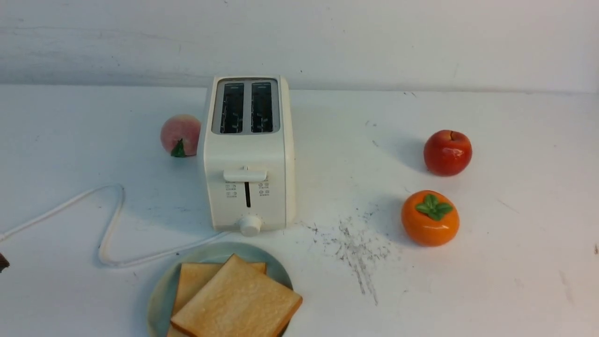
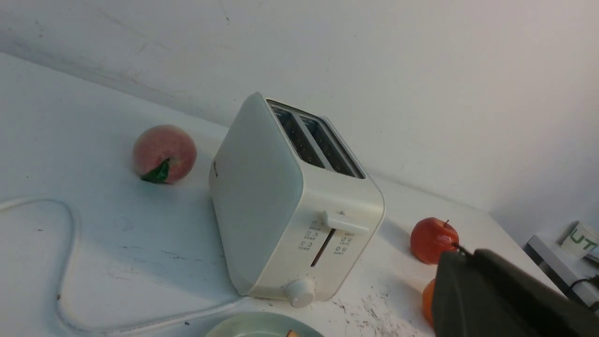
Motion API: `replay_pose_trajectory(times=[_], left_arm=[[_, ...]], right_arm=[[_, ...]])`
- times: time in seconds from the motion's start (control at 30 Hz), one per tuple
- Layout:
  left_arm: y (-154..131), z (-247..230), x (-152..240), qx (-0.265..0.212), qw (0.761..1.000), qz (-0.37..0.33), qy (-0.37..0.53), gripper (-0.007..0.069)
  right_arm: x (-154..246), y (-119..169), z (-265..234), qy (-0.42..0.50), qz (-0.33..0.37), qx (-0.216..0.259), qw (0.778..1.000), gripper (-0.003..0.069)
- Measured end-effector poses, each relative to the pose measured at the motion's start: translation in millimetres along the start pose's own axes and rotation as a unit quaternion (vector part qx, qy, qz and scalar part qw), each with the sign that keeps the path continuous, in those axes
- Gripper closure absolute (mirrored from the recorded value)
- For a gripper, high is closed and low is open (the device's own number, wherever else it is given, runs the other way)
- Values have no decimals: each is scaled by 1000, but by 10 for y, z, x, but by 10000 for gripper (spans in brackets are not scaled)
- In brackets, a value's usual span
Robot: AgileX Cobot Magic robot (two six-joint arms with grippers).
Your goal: Take toasted bread from bread machine on white table place on plate.
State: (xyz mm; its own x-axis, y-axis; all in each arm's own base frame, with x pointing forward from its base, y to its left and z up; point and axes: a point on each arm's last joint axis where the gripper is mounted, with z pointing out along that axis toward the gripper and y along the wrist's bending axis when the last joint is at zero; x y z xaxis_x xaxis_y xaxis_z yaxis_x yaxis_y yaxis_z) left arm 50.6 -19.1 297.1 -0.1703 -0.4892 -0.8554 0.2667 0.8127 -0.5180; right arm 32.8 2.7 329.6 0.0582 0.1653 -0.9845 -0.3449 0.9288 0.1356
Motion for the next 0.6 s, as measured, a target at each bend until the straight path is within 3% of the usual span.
replay_pose_trajectory(times=[0.6], left_arm=[[6, 11, 13, -3, 1000, -2, 7, 622]], right_arm=[[-1, -1, 4, -1, -5, 1, 1000, 636]])
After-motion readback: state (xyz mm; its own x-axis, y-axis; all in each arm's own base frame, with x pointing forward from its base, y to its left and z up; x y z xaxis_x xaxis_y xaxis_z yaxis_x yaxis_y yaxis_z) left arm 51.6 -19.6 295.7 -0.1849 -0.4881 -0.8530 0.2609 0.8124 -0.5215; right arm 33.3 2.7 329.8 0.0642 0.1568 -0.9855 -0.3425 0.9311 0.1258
